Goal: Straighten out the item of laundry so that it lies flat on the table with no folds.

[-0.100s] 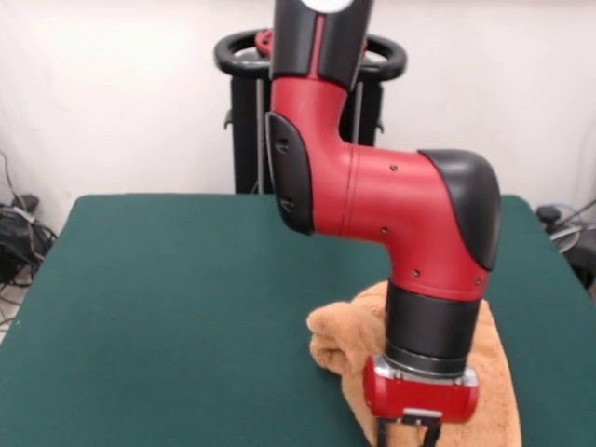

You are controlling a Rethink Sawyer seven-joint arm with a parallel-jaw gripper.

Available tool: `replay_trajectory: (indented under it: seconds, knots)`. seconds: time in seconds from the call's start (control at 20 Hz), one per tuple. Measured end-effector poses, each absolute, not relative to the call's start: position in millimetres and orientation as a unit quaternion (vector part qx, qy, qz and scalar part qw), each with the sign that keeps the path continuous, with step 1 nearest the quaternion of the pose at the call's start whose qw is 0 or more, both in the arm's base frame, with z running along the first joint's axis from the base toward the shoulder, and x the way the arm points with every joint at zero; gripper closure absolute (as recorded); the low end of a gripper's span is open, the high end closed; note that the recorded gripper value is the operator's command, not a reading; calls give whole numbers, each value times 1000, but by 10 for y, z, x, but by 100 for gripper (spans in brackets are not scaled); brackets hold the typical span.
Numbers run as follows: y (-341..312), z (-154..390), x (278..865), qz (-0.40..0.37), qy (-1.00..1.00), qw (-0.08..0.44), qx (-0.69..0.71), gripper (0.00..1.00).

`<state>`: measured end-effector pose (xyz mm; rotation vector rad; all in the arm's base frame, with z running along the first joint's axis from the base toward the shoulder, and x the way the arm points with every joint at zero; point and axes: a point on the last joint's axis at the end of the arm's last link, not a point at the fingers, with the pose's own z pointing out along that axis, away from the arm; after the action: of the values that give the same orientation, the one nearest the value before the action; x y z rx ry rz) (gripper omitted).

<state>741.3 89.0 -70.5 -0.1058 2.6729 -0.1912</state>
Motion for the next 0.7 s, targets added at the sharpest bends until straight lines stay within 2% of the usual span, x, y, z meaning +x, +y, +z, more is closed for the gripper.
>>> replay_trajectory:
  seconds: [0.7]
  knots:
    - [982,-724,7511,-70,968,238,-47,100]
